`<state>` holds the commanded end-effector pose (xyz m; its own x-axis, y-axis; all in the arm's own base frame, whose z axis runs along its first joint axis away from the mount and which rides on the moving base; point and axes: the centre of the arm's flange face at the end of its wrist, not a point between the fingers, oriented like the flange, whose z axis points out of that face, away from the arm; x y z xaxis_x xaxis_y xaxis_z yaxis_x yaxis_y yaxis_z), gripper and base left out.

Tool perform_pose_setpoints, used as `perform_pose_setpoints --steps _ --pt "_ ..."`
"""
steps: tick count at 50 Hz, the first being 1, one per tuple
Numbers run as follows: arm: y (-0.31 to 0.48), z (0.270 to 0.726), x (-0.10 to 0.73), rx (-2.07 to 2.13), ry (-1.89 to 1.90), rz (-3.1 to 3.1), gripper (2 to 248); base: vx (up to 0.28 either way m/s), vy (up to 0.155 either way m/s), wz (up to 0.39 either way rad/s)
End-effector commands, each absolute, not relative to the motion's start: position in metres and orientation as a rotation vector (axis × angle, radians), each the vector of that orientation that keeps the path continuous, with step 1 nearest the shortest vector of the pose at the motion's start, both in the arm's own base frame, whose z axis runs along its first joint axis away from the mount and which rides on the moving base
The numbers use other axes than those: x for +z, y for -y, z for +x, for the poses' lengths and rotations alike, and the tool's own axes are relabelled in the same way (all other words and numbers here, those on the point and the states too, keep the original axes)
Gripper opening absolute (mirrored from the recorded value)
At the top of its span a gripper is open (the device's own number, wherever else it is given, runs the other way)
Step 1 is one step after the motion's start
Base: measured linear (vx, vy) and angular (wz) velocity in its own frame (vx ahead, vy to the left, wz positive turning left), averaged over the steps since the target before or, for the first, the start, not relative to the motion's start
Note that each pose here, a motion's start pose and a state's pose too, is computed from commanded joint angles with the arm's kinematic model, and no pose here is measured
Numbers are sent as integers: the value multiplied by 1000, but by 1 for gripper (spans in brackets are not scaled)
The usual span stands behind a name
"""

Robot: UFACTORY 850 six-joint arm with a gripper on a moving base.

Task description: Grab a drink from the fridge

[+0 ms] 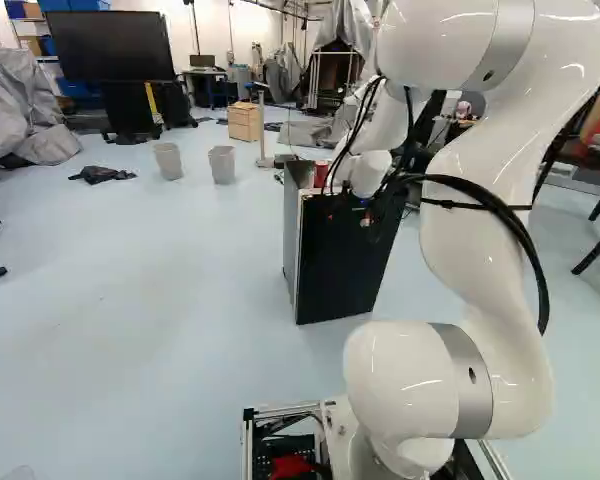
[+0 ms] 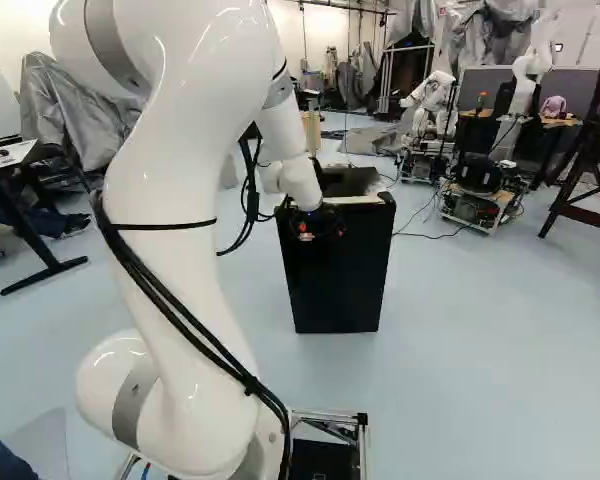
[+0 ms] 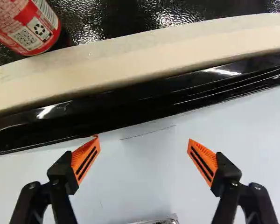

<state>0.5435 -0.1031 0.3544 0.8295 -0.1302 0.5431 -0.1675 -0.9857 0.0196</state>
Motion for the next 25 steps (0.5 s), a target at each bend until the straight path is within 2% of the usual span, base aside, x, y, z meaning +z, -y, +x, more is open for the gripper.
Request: perform_pose_setpoints --steps 25 --pt "102 544 354 866 236 2942 247 0 0 0"
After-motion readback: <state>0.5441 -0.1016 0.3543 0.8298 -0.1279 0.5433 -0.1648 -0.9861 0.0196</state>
